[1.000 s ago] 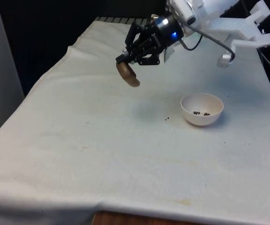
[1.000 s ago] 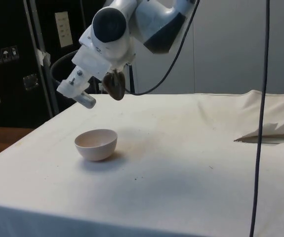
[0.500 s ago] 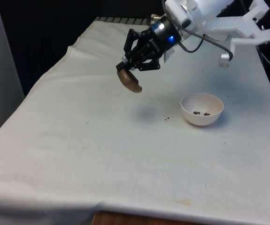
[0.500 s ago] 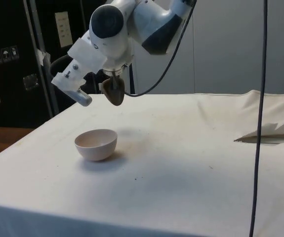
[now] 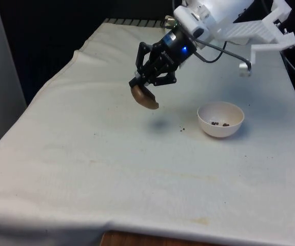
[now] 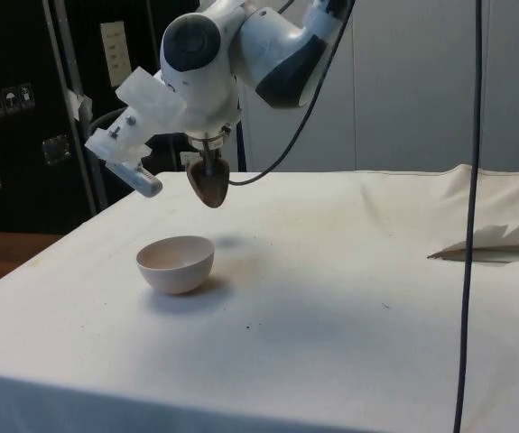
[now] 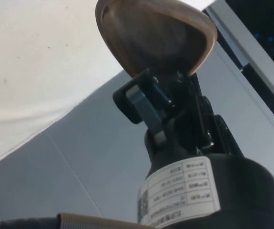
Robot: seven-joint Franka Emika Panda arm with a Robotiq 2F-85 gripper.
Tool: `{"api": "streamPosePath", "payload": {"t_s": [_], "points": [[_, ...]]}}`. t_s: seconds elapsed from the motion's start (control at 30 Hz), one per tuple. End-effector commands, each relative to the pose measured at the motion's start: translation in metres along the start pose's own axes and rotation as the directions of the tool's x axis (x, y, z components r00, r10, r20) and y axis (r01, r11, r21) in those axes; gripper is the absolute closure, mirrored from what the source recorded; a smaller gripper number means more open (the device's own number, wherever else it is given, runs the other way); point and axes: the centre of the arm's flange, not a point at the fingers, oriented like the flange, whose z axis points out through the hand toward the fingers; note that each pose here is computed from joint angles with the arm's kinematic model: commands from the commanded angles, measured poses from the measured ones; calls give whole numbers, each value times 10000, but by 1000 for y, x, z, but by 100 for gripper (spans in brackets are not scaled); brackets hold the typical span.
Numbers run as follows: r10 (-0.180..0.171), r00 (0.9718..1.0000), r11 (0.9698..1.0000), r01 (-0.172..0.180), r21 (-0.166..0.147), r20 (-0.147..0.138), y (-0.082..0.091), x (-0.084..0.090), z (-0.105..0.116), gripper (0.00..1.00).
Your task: Pour the coffee beans from the cup into the bowl.
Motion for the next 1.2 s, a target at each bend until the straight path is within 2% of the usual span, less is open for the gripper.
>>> {"api": "streamPosePath", "payload": {"t_s": [0.0, 0.03, 0.1, 0.27, 0.3, 0.33, 0.53, 0.57, 0.63, 0.77, 0.8, 0.83, 0.87, 0.9, 1.07, 1.13, 1.17], "points": [[92, 10000, 9997, -92, 220, 0, -1, 0, 1, 100], [49, 10000, 10000, -49, 46, 7, -1, 0, 0, 100], [269, 9996, 9991, -272, 316, 101, -1, -1, 1, 100], [512, 9983, 9977, -523, 423, 280, -2, -1, 1, 100], [538, 9981, 9979, -549, 345, 309, -2, -1, 0, 100], [632, 9973, 9968, -648, 468, 363, -1, -1, 1, 100], [926, 9942, 9934, -960, 624, 544, -1, -1, -1, 100], [861, 9950, 9948, -886, 501, 503, -2, -1, 0, 100], [1071, 9921, 9912, -1118, 716, 655, 0, -1, -1, 100], [1246, 9889, 9879, -1312, 827, 807, -1, -2, -1, 100], [1350, 9869, 9859, -1428, 878, 888, 0, -3, 0, 100], [1381, 9862, 9851, -1463, 907, 912, 0, -3, 0, 100], [1323, 9872, 9872, -1393, 777, 885, -1, -2, 0, 100], [1419, 9853, 9842, -1507, 932, 950, -1, -3, 0, 100], [1611, 9806, 9787, -1733, 1099, 1117, -1, -5, 1, 100], [1735, 9772, 9746, -1882, 1215, 1223, -3, -6, 5, 100], [1673, 9779, 9780, -1808, 1043, 1256, -2, -5, 3, 100]]}}
